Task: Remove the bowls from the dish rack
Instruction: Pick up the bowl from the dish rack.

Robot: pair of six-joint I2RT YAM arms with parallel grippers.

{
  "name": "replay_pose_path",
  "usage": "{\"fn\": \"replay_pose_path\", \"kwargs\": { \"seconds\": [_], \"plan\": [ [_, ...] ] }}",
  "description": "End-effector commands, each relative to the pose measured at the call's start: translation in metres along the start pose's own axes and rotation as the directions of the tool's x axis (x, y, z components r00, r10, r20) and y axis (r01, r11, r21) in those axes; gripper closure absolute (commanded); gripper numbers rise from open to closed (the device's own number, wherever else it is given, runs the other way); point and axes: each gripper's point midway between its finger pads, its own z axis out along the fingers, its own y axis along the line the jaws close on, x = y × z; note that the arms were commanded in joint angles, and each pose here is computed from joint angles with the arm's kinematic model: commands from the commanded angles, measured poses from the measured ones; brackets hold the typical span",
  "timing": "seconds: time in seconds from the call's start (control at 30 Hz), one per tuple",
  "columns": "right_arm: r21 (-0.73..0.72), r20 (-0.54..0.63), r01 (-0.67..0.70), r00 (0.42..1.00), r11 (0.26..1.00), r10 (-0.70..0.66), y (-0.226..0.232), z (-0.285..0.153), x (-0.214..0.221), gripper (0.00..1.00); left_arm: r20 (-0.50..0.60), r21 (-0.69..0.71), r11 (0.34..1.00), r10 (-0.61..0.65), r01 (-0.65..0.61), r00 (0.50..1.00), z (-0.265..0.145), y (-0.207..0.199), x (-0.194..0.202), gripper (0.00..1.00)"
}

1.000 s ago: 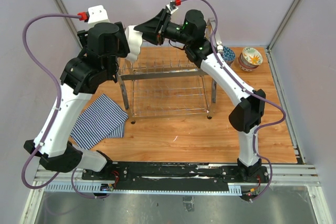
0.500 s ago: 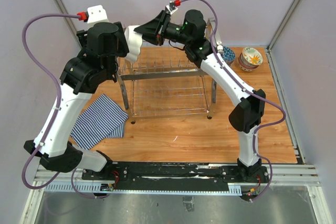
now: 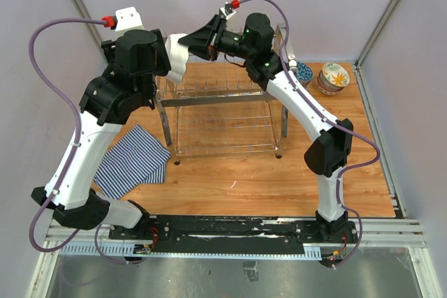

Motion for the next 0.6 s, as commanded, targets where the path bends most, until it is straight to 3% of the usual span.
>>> {"fn": "replay_pose_path", "kwargs": {
  "seconds": [0.0, 0.33, 0.57],
  "plan": [
    [-0.053, -0.018, 0.009, 1.0, 0.999, -0.01, 0.0034, 0.0064, 0.006, 0.75, 0.03, -0.01, 0.999, -0.034, 0.035, 0.999, -0.002, 0.0072, -0.0091, 0.16],
    [-0.052, -0.022, 0.0, 1.0, 0.999, -0.001, 0.0001, 0.0078, 0.0063, 0.76, 0.03, -0.01, 0.999, -0.033, 0.034, 0.999, -0.0019, 0.0078, -0.0091, 0.15],
    [-0.044, -0.025, -0.008, 1.0, 0.999, 0.007, -0.0034, 0.0094, 0.0071, 0.96, 0.03, -0.011, 0.999, -0.034, 0.034, 0.999, -0.002, 0.0085, -0.009, 0.15]
  ]
}}
